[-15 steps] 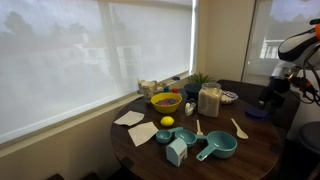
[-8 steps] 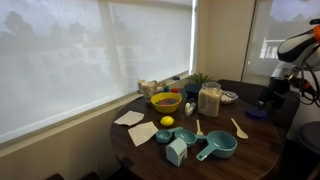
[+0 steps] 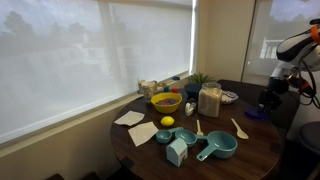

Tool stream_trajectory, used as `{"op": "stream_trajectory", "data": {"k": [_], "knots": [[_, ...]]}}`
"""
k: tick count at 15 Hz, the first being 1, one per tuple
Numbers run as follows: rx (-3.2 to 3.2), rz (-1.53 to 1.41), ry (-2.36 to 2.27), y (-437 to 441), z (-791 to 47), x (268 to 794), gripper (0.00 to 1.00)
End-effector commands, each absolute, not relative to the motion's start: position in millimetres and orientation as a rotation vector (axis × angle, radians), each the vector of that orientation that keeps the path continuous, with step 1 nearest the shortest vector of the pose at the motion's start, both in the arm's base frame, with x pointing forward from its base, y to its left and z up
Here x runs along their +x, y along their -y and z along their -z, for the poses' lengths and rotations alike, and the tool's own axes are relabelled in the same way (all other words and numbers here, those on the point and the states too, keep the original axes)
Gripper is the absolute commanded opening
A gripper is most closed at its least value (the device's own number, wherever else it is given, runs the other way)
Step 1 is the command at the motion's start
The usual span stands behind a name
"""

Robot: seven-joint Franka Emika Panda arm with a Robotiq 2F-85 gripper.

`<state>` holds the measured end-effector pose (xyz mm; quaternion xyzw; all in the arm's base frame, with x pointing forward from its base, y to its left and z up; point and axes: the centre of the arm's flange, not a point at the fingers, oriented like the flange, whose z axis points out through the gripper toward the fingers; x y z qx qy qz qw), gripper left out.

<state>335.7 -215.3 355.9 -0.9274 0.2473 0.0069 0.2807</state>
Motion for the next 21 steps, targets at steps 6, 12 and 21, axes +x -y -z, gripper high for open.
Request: {"op": "stream_trajectory", "data": {"k": [6, 12, 21], "knots": [[-2.440, -0.004, -0.618, 223.8, -372.7, 342.9, 0.06], [-2.473, 0.018, -0.546, 211.8, -395.5, 356.2, 0.06], [-2.742, -0.042, -0.255, 165.6, -433.8, 388.7, 0.05]]}}
